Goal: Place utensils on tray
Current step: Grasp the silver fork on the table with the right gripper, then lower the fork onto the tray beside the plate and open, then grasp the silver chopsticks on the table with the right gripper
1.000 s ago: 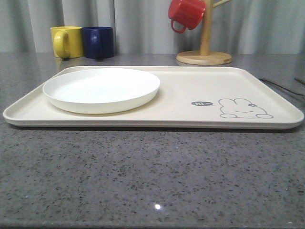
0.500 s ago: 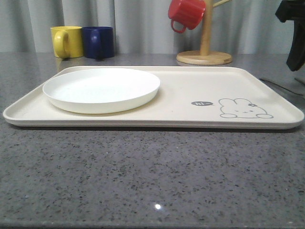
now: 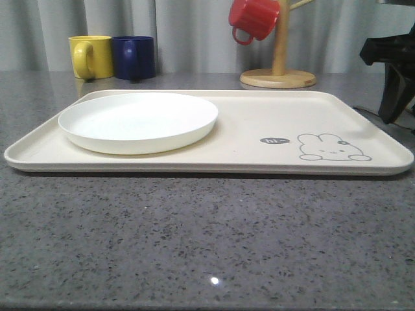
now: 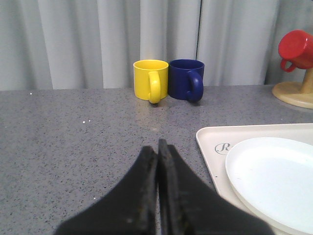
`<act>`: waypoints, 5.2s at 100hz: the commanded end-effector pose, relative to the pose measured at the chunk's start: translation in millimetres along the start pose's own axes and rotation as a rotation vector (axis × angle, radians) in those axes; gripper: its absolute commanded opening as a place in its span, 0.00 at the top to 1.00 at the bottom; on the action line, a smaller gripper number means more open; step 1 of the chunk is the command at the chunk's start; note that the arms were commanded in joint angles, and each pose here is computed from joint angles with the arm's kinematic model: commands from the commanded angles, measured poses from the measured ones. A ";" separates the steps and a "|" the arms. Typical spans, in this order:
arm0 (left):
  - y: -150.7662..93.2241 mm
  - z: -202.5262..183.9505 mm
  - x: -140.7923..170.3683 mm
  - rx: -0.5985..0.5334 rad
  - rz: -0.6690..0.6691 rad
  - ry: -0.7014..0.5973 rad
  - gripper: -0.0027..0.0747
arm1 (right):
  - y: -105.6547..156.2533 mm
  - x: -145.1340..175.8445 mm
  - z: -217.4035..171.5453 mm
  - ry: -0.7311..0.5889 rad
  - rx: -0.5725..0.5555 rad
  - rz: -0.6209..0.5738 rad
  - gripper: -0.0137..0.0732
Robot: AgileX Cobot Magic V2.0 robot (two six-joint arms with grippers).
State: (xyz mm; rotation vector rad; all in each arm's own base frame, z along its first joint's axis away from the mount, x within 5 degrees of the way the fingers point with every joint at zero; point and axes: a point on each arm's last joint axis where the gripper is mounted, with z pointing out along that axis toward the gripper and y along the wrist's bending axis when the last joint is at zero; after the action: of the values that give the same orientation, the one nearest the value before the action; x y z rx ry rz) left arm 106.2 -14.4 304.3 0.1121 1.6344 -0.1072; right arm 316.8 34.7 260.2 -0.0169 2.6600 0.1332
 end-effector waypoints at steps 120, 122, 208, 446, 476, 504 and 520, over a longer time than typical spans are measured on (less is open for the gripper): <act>2.5 -1.0 -16.4 -0.027 -0.010 -0.103 0.99 | 14.7 -8.8 -79.0 -0.241 -0.082 0.152 0.89; 2.5 -1.0 -16.4 -0.027 -0.010 -0.103 0.99 | 17.0 -8.8 -81.2 -0.239 -0.088 0.153 0.89; 2.5 -1.0 -16.4 -0.027 -0.010 -0.103 0.99 | 146.5 -14.1 -31.2 -0.182 -0.169 0.169 0.89; 2.5 -1.0 -16.4 -0.027 -0.010 -0.103 0.99 | -42.3 -35.4 -37.4 -0.060 0.123 0.155 0.47; 2.5 -1.0 -16.4 -0.027 -0.010 -0.103 0.99 | -45.4 -36.7 -10.0 -0.006 0.127 0.157 0.47; 2.5 -1.0 -16.4 -0.027 -0.010 -0.103 0.99 | -46.1 -37.1 -3.1 0.000 0.127 0.157 0.47; 2.5 -1.0 -16.4 -0.027 -0.010 -0.103 0.99 | -46.1 -37.2 -3.1 -0.001 0.127 0.157 0.47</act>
State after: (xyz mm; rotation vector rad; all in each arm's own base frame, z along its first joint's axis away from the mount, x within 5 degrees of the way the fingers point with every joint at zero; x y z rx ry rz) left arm 106.2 -14.4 304.3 0.1121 1.6344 -0.1072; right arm 350.2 -9.6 253.5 0.2452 2.7564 0.0124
